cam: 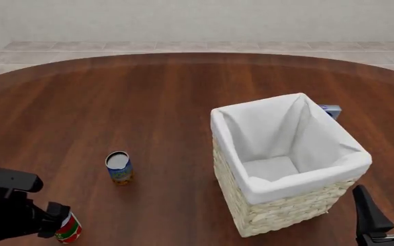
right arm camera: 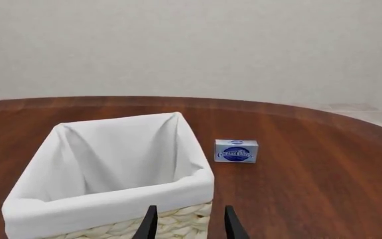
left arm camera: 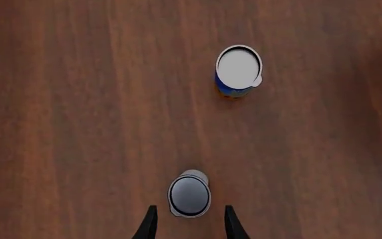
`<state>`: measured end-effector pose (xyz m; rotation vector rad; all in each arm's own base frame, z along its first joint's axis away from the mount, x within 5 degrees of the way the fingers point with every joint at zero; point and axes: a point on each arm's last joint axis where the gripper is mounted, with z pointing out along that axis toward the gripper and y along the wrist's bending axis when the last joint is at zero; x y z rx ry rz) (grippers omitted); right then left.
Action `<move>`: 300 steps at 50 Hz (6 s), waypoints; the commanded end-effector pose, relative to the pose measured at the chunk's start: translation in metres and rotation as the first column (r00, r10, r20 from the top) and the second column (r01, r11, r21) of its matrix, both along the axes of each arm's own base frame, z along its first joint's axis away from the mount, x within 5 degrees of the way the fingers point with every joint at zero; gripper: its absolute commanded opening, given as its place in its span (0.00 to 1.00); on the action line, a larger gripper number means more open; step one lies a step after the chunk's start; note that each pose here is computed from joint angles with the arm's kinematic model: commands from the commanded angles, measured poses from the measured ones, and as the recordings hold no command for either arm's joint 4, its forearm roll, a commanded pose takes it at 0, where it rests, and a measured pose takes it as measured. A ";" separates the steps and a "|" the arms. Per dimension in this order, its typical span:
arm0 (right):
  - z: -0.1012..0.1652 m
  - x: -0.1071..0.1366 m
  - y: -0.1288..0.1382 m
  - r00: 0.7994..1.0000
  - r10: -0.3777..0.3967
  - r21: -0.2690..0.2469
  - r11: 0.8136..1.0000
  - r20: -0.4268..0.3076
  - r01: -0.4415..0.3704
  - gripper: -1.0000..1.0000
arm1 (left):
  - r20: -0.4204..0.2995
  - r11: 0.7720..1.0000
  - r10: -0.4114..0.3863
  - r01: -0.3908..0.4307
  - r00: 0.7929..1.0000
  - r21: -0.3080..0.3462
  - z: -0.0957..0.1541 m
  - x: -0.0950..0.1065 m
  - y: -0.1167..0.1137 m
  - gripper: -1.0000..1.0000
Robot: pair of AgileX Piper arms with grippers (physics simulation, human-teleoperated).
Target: Pick up the tomato sauce, and put it in the basket.
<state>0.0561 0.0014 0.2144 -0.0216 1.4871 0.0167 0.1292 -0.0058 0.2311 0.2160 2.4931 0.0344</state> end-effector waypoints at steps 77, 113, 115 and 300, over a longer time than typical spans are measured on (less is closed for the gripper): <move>0.000 0.000 0.000 1.000 0.000 0.000 1.000 0.000 0.000 1.00 | -0.034 0.999 0.031 -0.032 0.999 -0.015 -0.063 0.005 0.001 1.00; 0.000 0.000 0.000 1.000 -0.001 0.001 1.000 0.002 0.001 1.00 | 0.008 1.000 0.007 -0.007 1.000 0.003 -0.046 0.011 0.001 0.00; 0.000 0.000 0.000 1.000 -0.001 0.001 1.000 0.002 0.001 1.00 | 0.019 1.000 0.007 -0.007 1.000 0.007 -0.041 0.013 0.002 0.00; -0.001 0.000 0.001 1.000 0.023 -0.022 1.000 -0.003 -0.023 1.00 | 0.316 0.566 -0.781 0.824 0.538 -0.005 0.053 0.121 -0.390 1.00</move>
